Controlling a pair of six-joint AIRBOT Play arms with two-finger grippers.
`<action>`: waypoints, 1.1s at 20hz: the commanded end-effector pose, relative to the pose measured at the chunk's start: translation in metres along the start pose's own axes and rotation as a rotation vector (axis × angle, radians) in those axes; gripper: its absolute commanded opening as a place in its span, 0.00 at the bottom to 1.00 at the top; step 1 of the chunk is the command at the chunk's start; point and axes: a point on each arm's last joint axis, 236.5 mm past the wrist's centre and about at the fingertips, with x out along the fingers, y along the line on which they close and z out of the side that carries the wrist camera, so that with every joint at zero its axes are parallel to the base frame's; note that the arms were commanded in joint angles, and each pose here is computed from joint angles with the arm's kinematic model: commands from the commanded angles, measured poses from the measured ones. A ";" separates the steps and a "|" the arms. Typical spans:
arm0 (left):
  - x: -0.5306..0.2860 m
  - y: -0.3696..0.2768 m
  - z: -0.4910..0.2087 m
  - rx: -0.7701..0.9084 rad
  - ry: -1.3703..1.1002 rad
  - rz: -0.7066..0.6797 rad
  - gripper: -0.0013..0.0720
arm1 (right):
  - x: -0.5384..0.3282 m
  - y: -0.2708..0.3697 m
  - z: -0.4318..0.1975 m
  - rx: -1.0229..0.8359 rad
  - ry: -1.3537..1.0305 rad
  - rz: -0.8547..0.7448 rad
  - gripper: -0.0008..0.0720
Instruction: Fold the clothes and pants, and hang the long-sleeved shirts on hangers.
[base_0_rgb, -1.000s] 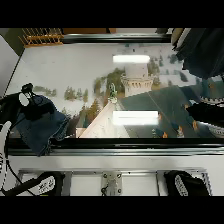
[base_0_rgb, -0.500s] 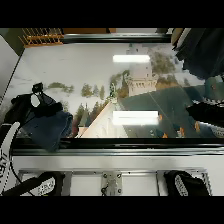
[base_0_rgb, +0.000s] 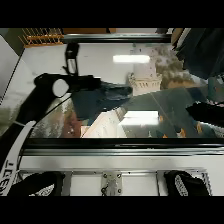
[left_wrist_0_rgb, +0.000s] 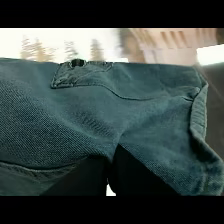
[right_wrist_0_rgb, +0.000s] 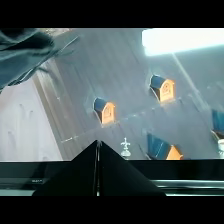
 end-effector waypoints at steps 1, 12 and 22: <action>0.049 -0.076 0.004 0.082 -0.019 -0.112 0.37 | 0.000 0.000 0.000 0.000 0.000 0.000 0.04; 0.054 0.094 -0.066 -0.131 0.373 0.183 0.87 | 0.000 0.001 0.000 0.002 0.000 0.005 0.04; 0.071 0.125 -0.220 -0.576 0.590 0.000 0.87 | 0.000 0.002 0.000 0.006 0.000 0.008 0.04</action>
